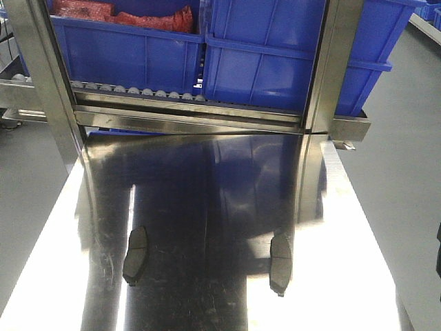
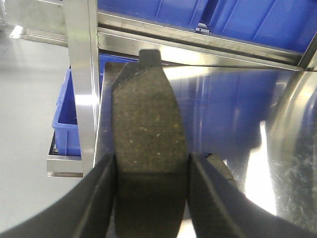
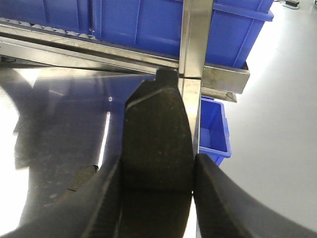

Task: Move and align brake pads A on conveyor
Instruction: 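Lift the brake pad off the table with the right gripper, then turn the base away from the table holding both pads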

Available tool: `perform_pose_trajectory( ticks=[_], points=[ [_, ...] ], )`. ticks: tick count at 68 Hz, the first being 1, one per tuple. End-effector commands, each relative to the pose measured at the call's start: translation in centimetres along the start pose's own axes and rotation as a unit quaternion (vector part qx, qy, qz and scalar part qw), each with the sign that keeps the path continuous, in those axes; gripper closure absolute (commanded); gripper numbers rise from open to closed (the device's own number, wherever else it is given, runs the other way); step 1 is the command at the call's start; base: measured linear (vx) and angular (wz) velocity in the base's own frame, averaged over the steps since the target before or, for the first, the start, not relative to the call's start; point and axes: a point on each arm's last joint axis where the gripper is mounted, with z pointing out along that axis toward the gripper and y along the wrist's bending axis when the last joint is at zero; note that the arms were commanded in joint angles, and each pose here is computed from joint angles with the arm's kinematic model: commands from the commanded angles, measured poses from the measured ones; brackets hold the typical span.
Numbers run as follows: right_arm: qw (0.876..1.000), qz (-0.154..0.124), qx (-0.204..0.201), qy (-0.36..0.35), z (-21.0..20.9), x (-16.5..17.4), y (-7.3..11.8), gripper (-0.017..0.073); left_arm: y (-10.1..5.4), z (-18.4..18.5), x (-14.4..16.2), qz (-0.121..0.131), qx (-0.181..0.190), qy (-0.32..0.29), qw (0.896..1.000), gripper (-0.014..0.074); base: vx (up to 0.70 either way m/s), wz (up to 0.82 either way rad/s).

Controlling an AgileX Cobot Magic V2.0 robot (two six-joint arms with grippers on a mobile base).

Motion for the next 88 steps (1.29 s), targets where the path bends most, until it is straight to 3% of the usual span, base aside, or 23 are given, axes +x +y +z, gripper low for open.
perform_pose_trajectory(
  ticks=[1,31,88],
  points=[
    [0.998,-0.008,-0.003,-0.063,-0.41,-1.79,0.03,0.0566,-0.26,-0.32,-1.77,-0.007,0.010,-0.062,0.998,0.0599,0.00,0.00],
    [0.998,-0.008,-0.003,-0.063,-0.41,-1.79,0.03,0.0566,-0.26,-0.32,-1.77,-0.007,0.010,-0.062,0.998,0.0599,-0.05,0.21],
    [0.998,-0.008,-0.003,-0.063,-0.39,-1.78,0.03,0.0566,-0.26,-0.32,-1.77,-0.007,0.010,-0.062,0.998,0.0599,-0.20,0.74]
  ],
)
